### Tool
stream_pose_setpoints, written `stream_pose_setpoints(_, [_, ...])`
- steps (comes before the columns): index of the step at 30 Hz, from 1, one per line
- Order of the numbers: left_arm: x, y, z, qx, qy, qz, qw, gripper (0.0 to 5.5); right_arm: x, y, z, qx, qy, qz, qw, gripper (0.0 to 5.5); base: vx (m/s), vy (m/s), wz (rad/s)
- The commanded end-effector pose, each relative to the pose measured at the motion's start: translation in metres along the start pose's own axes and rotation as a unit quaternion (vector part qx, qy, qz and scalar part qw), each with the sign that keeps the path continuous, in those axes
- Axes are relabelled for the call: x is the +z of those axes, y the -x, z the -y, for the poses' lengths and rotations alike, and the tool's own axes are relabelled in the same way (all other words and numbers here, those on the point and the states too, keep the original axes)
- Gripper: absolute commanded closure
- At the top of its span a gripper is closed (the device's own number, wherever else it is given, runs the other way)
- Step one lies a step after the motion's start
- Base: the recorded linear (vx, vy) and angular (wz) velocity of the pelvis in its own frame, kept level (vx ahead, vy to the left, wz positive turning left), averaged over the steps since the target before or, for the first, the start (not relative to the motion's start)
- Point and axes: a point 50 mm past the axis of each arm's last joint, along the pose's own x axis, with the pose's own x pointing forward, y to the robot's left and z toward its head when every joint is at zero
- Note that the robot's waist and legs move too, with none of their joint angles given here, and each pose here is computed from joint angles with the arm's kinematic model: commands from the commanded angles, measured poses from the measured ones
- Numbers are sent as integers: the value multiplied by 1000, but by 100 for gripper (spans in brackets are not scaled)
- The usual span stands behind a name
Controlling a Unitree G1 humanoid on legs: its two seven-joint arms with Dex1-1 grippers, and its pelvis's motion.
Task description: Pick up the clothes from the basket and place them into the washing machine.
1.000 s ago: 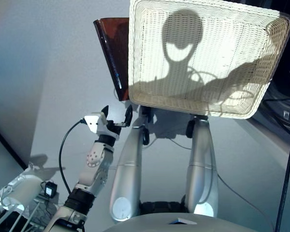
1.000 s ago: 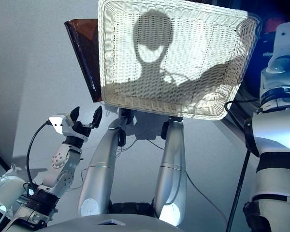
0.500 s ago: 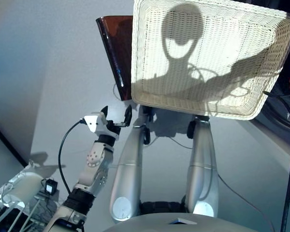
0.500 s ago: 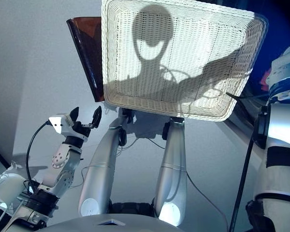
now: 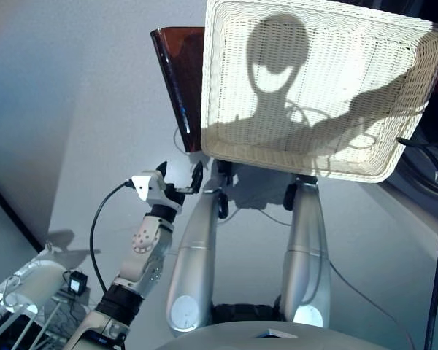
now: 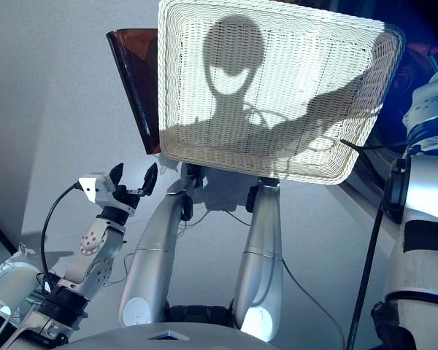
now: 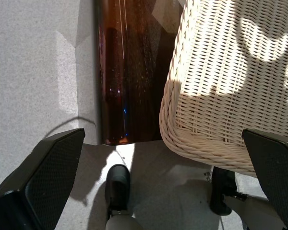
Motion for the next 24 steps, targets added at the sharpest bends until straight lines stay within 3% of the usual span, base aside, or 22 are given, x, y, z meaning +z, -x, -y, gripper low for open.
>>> stream_pose_setpoints(1, [-6, 20, -6, 29, 12, -3, 1000, 0, 93, -7, 34, -24, 51, 175, 983, 0, 0, 0, 0])
stream_pose_setpoints(12, [-2, 18, -13, 56, 13, 10, 998, 0, 67, 17, -35, 116, 72, 215, 967, 0, 0, 0, 0])
stream_pose_setpoints(18, [-2, 23, -25, 97, 8, 13, 995, 0, 19, 77, -67, 251, 54, 280, 925, 0, 0, 0, 0])
stream_pose_setpoints(24, [-10, 32, -28, 109, -6, -9, 994, 0, -41, 120, -58, 315, 34, 244, 917, 0, 0, 0, 0])
